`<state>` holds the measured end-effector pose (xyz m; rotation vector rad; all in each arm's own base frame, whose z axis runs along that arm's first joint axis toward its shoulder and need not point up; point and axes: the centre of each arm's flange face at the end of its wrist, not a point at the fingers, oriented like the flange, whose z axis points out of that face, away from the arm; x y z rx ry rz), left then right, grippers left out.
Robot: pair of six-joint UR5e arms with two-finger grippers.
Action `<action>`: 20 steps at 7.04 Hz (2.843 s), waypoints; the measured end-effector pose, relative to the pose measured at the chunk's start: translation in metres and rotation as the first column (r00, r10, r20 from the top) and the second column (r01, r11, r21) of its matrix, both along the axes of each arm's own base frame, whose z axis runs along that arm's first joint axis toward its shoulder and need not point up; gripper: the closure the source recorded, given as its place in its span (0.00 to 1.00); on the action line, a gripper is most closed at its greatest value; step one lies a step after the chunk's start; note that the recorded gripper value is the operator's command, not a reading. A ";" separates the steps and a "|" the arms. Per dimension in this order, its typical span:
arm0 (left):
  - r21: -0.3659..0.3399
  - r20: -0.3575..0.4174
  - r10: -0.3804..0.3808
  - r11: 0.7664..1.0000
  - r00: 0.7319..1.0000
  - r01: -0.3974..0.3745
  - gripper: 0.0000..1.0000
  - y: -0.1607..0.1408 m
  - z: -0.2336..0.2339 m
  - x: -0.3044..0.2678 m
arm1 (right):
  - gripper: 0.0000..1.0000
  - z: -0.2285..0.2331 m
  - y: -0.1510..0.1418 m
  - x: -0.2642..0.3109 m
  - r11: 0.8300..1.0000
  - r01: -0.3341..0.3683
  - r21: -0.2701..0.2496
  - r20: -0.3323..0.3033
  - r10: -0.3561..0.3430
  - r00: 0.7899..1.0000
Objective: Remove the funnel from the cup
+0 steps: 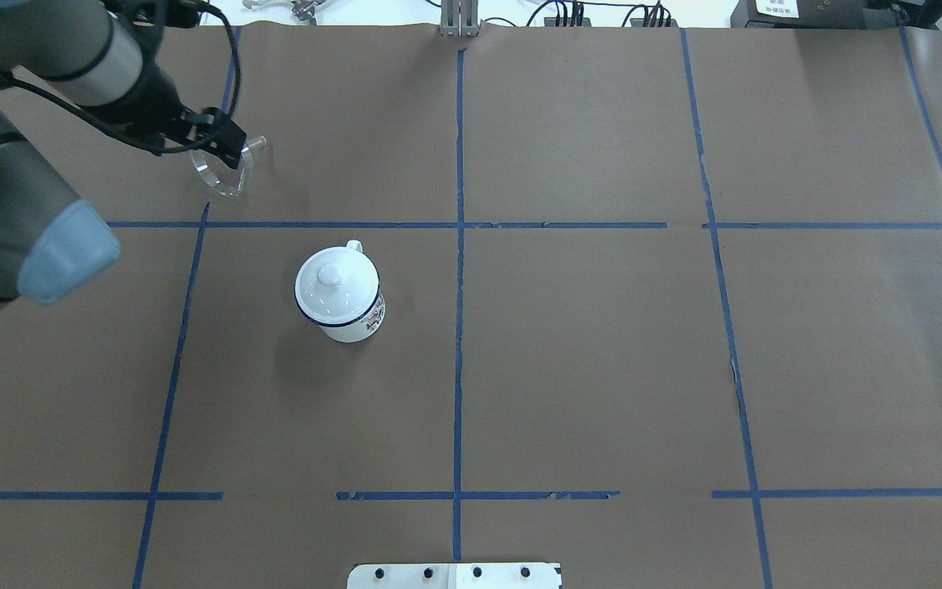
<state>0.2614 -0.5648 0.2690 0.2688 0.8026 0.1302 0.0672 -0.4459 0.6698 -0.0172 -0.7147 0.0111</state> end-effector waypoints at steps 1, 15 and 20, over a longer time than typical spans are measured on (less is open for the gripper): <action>0.011 0.018 0.014 1.000 1.000 -0.014 0.00 -0.016 0.037 -0.045 | 0.00 0.000 0.000 0.000 1.000 0.000 -0.001 0.000 0.000 1.000; -0.117 0.103 0.115 0.988 0.988 -0.102 0.00 0.052 0.364 -0.339 | 0.00 0.000 0.000 0.000 1.000 0.000 0.000 0.000 0.000 1.000; -0.161 0.096 0.119 0.982 0.988 -0.102 0.00 0.078 0.386 -0.338 | 0.00 0.000 0.000 0.000 1.000 0.000 0.000 0.000 0.000 1.000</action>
